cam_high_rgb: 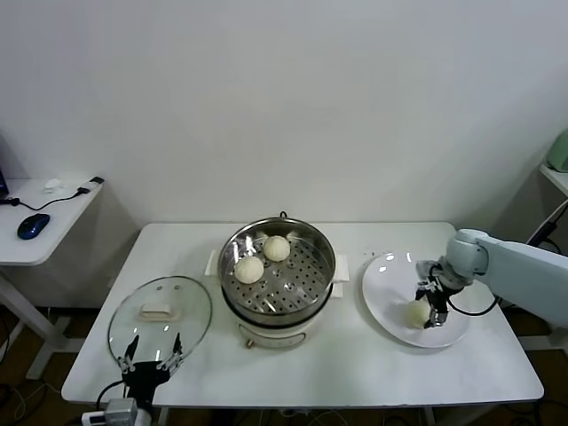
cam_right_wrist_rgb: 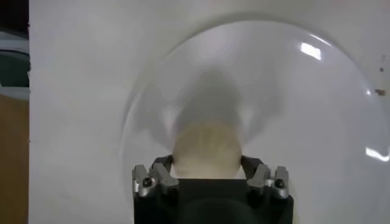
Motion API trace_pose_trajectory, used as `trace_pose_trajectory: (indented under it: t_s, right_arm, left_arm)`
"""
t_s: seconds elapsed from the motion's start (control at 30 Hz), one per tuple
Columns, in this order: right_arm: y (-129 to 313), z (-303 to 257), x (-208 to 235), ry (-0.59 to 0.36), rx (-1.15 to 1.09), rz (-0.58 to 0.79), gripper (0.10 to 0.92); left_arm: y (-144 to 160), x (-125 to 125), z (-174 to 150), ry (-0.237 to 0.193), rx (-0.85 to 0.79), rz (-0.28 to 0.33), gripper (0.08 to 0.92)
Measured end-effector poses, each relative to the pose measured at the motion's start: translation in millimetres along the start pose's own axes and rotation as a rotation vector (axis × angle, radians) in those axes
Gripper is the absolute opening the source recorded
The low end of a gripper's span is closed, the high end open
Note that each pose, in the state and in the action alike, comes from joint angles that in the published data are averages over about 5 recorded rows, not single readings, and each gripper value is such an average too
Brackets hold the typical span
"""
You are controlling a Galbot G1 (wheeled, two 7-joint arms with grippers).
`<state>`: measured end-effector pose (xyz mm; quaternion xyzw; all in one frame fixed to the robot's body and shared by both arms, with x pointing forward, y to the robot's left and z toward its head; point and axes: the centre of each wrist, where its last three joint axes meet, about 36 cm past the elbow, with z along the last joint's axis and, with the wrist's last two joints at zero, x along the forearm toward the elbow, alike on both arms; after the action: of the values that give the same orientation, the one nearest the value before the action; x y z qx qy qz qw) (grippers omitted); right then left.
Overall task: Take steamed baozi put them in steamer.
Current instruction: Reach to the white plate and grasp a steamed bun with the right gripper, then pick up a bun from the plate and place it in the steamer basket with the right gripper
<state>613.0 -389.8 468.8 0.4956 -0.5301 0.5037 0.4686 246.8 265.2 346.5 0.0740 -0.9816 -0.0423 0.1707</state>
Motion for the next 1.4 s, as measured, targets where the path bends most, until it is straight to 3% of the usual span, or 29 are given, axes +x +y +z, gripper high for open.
trace_pose_trajectory:
  t_s: [0.2,0.4,0.63,0.77,1.07,1.4]
  right_arm:
    - [-14,-11,34,-0.032,0.048,0.025,0.729]
    - [-48,-46,111,-0.095,0.188,0.075,0.729]
    - [-74,-139,214,-0.162,0.507,0.126,0.729]
    - [-69,-209,243,-0.157,0.729,0.119,0.729]
    - [-35,-332,221,-0.089,1.115,0.061,0.729]
    - [-19,-382,155,-0.086,1.269,0.02,0.729]
  left_arm:
    - [-2,3,-1,-0.002,0.001,0.004,0.823]
    - [-4,5,-3,-0.008,-0.003,0.01,0.823]
    - [-8,7,-4,-0.007,0.0,0.017,0.823]
    - [-8,5,-4,-0.006,0.001,0.015,0.823]
    - [-5,2,-1,0.001,0.004,0.009,0.823]
    - [-5,2,2,0.009,0.005,0.007,0.823]
